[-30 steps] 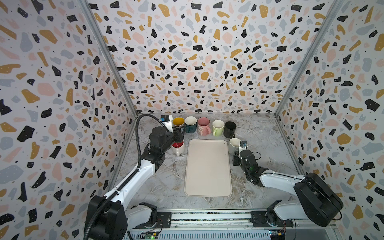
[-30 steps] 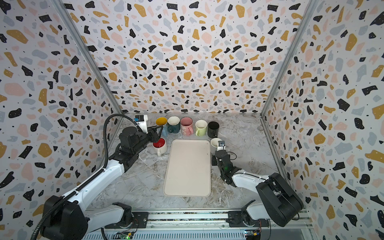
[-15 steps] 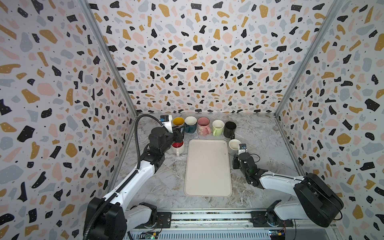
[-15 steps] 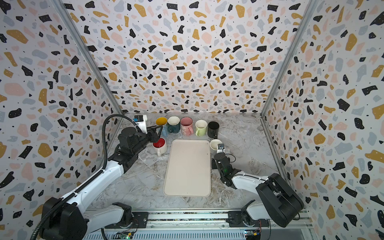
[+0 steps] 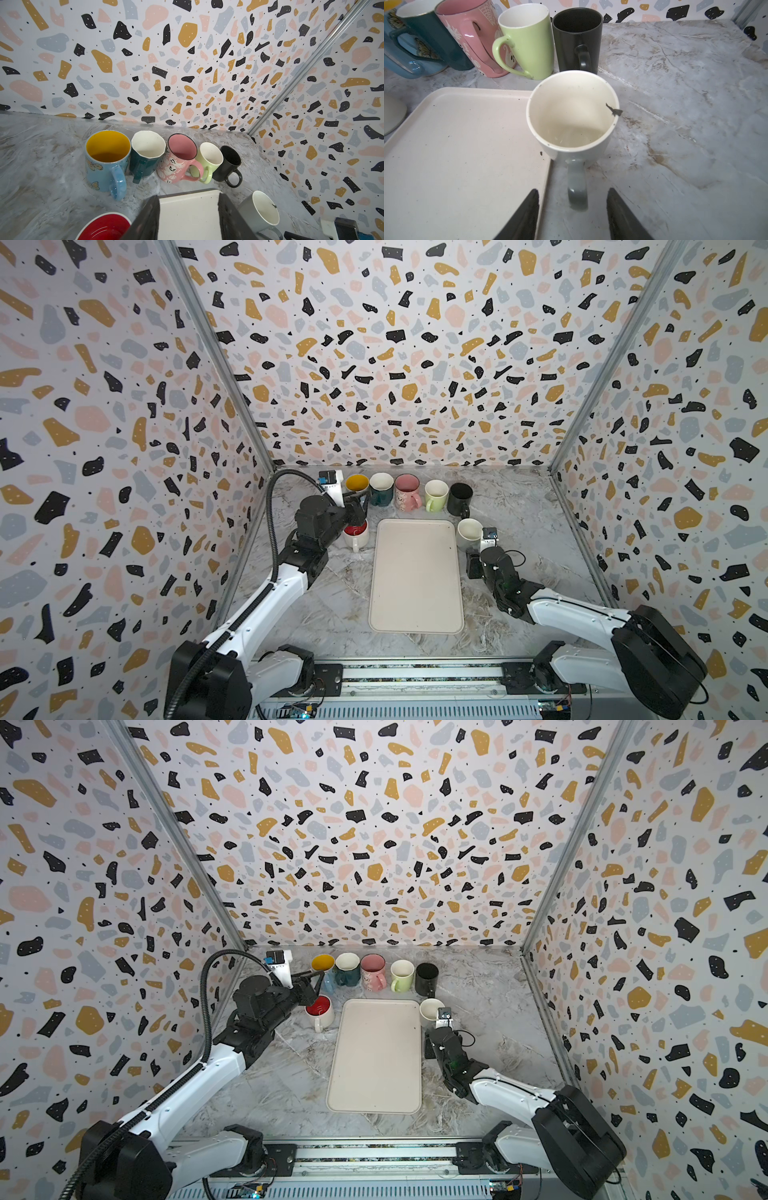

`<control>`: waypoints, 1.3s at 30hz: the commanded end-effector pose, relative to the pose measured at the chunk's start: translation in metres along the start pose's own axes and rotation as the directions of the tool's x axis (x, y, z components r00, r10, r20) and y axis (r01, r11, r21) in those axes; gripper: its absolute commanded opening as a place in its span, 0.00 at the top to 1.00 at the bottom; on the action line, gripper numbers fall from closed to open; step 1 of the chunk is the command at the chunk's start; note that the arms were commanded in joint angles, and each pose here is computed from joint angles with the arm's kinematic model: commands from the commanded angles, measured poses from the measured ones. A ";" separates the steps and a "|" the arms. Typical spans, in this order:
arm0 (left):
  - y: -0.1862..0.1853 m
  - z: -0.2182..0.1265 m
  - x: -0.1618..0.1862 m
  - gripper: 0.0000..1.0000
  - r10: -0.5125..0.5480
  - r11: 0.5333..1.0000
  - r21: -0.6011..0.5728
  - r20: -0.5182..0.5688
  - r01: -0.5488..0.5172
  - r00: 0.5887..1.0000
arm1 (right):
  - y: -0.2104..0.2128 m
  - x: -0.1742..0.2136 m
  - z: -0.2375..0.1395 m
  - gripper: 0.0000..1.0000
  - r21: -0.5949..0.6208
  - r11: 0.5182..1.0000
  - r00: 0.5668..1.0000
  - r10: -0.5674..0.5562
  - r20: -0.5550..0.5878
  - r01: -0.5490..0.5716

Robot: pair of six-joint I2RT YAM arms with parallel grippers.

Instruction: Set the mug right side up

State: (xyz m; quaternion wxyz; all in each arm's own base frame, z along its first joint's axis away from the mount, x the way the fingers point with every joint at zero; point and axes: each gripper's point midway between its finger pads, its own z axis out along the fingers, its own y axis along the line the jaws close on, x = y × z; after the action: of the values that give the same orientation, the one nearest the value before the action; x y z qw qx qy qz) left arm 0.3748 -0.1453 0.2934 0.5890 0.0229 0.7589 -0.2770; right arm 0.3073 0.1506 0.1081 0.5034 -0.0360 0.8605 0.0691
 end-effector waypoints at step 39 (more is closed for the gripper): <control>0.184 -0.124 0.078 0.00 0.374 0.589 -0.798 0.134 -0.124 0.918 | -0.105 -0.108 0.016 0.01 0.122 0.973 0.946 -0.219 0.240 0.195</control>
State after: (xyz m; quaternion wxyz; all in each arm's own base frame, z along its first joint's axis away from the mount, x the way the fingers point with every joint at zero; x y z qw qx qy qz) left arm 0.3103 0.0426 0.1590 0.6389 -0.1489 0.7300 0.1916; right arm 0.3828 0.0429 0.1833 0.5835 -0.0667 0.8087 -0.0332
